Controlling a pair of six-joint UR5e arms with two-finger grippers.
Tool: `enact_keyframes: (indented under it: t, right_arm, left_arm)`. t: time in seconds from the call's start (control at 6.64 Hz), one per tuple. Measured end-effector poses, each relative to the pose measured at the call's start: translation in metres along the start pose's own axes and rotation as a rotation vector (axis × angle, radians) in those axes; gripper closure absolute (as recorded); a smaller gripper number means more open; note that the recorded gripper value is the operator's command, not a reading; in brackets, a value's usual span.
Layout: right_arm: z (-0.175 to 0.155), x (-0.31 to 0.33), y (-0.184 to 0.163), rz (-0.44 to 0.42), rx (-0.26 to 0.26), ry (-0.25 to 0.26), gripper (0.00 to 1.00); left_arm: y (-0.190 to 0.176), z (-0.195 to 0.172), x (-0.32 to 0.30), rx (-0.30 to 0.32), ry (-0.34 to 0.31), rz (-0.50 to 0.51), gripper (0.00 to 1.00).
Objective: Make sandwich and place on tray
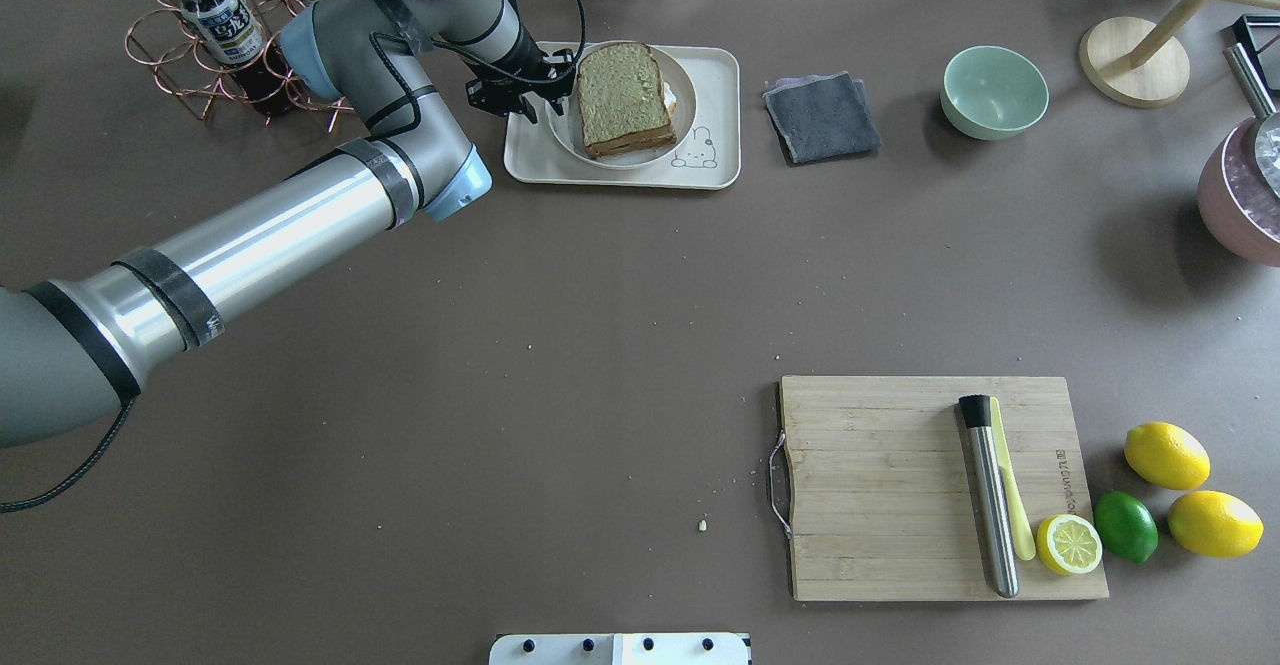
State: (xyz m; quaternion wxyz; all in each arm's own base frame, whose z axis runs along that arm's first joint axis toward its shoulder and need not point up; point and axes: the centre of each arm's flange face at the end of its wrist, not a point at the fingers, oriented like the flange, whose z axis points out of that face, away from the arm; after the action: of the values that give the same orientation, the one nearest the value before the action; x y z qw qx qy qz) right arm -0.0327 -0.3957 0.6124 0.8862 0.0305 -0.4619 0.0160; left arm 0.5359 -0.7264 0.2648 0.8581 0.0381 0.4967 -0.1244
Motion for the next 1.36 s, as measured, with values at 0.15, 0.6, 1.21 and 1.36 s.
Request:
enact_keyframes:
  t: [0.15, 0.6, 1.21, 1.36]
  right_arm:
    - [0.000, -0.005, -0.006, -0.002, -0.002, 0.004, 0.00]
    - [0.000, -0.020, -0.027, -0.016, 0.009, 0.021, 0.00]
    - [-0.014, -0.004, -0.037, -0.074, 0.007, 0.073, 0.00]
    - [-0.025, 0.008, -0.038, -0.097, -0.004, 0.107, 0.00]
  left_arm:
    - [-0.011, -0.009, -0.005, 0.011, 0.002, -0.002, 0.47]
    - [-0.022, -0.088, -0.101, -0.038, -0.051, 0.122, 0.39]
    - [-0.002, -0.242, -0.302, -0.095, -0.197, 0.364, 0.31]
    - [0.016, -0.279, -0.366, -0.108, -0.230, 0.415, 0.28]
